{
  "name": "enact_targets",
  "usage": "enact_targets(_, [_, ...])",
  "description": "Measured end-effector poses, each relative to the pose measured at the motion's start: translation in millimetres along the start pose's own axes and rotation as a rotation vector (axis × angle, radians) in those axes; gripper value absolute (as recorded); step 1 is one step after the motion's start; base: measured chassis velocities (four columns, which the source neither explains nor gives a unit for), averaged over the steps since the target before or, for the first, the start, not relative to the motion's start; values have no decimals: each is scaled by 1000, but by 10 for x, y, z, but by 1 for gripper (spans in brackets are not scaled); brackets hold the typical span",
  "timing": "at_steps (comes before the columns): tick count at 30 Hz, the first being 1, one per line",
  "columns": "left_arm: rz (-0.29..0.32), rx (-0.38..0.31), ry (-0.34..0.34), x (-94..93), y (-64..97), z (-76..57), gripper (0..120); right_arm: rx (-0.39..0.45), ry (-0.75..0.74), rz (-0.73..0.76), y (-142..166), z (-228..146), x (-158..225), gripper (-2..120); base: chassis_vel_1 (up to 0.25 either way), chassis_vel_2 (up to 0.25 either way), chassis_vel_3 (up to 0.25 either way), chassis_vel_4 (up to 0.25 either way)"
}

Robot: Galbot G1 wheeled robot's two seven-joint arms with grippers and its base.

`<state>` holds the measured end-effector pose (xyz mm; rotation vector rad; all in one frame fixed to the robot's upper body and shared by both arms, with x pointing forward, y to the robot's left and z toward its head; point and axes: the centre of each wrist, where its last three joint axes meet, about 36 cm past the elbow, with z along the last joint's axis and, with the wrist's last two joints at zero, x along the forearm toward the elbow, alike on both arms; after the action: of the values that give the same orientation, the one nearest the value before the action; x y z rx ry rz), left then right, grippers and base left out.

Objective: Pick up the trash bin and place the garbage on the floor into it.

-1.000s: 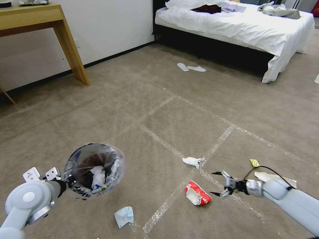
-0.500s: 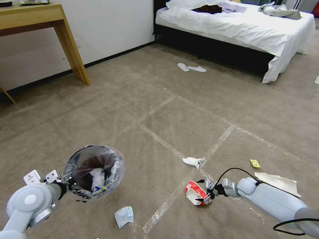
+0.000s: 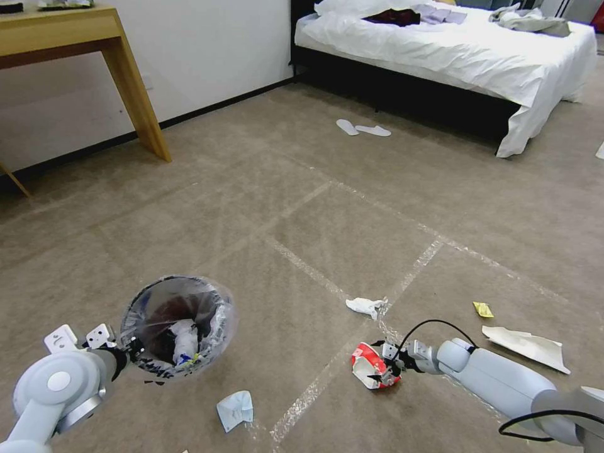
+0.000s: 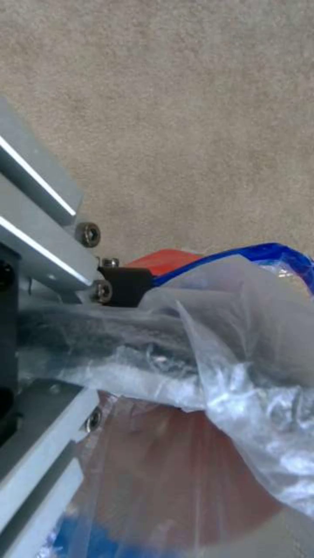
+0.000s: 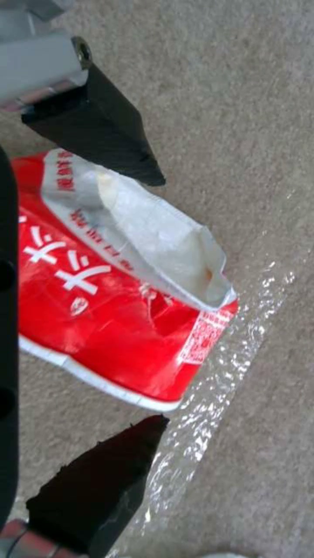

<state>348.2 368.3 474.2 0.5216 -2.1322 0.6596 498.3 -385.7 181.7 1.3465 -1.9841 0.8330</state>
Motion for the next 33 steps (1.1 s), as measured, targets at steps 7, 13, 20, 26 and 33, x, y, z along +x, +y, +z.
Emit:
enact_targets(7, [-7,-7,-5,20,16,-8,0,-18,17,12,97,-23,-191,100,0,0,0,0])
enact_targets(13, [-4,-11,-9,37,7,-18,0,-25,42,10,158,-26,-335,100,0,0,0,0])
enact_targets(20, [-5,-15,-14,52,11,-26,0,-77,42,37,237,-97,-480,82,0,0,0,0])
enact_targets(26, [0,-19,-17,68,-6,-24,0,-107,37,76,281,-82,-482,60,0,0,0,0])
enact_targets(33, [-1,-24,-18,61,-15,-23,0,-121,34,113,282,-50,-430,37,0,0,0,0])
